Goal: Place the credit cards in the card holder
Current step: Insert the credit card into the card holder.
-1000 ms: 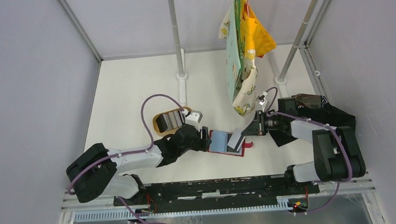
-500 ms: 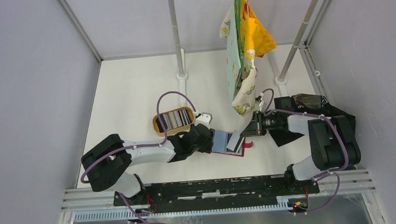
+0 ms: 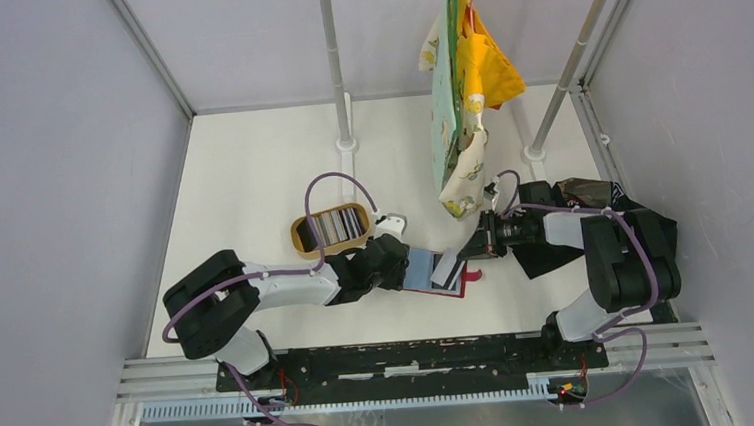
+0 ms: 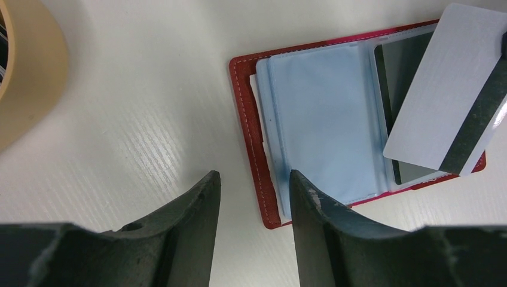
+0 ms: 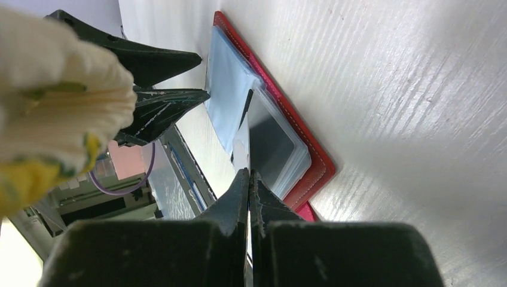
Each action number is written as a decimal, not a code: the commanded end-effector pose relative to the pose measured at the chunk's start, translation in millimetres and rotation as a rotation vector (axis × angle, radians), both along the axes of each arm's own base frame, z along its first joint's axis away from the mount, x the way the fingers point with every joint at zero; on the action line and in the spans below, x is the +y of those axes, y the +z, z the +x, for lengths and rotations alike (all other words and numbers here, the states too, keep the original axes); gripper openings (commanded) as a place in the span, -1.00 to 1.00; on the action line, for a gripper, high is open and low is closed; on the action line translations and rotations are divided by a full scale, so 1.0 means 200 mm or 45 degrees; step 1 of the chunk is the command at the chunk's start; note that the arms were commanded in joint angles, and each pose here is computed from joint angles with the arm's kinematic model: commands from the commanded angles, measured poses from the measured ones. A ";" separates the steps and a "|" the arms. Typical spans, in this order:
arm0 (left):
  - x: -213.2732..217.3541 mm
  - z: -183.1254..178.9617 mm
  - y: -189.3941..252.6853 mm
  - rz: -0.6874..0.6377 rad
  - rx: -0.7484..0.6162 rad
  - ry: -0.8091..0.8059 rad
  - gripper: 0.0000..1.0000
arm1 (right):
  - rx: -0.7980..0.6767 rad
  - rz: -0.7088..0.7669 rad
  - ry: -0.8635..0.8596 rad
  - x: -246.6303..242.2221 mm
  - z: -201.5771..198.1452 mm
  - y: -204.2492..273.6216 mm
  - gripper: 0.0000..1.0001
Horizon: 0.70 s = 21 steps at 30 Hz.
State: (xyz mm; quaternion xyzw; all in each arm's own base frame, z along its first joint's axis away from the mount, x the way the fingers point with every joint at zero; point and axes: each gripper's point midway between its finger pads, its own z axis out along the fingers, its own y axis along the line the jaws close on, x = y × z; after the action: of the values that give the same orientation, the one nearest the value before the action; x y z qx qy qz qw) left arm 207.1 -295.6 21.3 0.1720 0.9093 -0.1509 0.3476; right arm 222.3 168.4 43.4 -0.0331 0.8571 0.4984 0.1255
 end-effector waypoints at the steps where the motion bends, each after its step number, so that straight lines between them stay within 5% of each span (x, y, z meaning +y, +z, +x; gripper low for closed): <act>1: -0.07 0.03 0.04 -0.046 -0.012 0.023 0.02 | -0.004 -0.042 -0.003 0.01 0.06 0.01 -1.00; 21: -0.08 0.02 0.04 -0.045 -0.008 0.010 -0.07 | 0.056 -0.051 0.058 0.08 0.03 -0.03 -1.00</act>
State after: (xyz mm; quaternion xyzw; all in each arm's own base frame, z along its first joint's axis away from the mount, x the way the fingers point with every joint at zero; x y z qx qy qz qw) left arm 207.1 -299.5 20.4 0.1741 0.9095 -0.1512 0.3459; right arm 219.6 179.5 35.0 -0.0409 0.8720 0.4796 0.0893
